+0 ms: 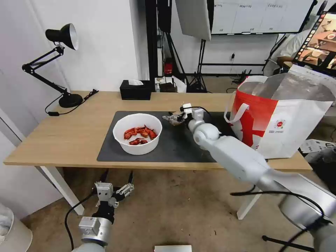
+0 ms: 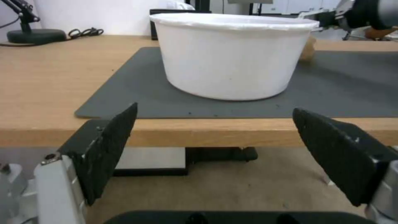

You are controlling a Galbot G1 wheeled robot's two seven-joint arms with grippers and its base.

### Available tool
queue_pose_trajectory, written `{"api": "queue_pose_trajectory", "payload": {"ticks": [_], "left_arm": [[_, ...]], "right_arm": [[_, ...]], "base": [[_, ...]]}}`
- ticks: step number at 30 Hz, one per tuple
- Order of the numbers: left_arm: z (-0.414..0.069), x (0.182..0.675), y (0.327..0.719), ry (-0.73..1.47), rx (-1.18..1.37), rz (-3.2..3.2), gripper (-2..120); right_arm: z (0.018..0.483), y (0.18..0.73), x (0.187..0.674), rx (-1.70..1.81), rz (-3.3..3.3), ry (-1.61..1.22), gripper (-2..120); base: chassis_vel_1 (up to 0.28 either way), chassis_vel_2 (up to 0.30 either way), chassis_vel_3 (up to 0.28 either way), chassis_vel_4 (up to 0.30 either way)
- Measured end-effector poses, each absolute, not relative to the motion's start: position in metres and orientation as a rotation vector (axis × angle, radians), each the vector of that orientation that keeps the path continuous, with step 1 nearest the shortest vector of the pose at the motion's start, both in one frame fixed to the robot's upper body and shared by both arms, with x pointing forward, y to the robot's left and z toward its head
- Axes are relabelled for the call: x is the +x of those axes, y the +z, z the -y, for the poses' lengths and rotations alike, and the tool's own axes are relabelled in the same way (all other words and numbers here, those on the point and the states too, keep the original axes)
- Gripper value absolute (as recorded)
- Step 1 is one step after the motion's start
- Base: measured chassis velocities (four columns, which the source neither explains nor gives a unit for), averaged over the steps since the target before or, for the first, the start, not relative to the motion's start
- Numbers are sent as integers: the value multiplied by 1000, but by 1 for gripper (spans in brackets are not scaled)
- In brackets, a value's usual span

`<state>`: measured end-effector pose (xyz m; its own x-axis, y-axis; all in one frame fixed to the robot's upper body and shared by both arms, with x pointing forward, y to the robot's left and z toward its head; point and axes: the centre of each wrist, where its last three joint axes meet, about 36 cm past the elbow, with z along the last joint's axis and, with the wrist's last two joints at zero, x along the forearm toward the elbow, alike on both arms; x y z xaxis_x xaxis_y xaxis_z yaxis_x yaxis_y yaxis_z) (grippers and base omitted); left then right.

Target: Pick up the trash from the table and place it into the takeout bag.

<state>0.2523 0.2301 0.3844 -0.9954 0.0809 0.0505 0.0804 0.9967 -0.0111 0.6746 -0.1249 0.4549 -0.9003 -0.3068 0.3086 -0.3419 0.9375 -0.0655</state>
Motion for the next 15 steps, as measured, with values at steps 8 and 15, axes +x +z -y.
{"api": "queue_pose_trajectory", "payload": {"ticks": [8,15], "left_arm": [[-232,253,385,16,-117,3091,100],[-232,252,384,14,-122,3087,100]], "right_arm": [[112,449,676,439,2708,267,100],[113,452,675,428,2690,266,92]], "base": [[0,0,0,0],[0,0,0,0]]}}
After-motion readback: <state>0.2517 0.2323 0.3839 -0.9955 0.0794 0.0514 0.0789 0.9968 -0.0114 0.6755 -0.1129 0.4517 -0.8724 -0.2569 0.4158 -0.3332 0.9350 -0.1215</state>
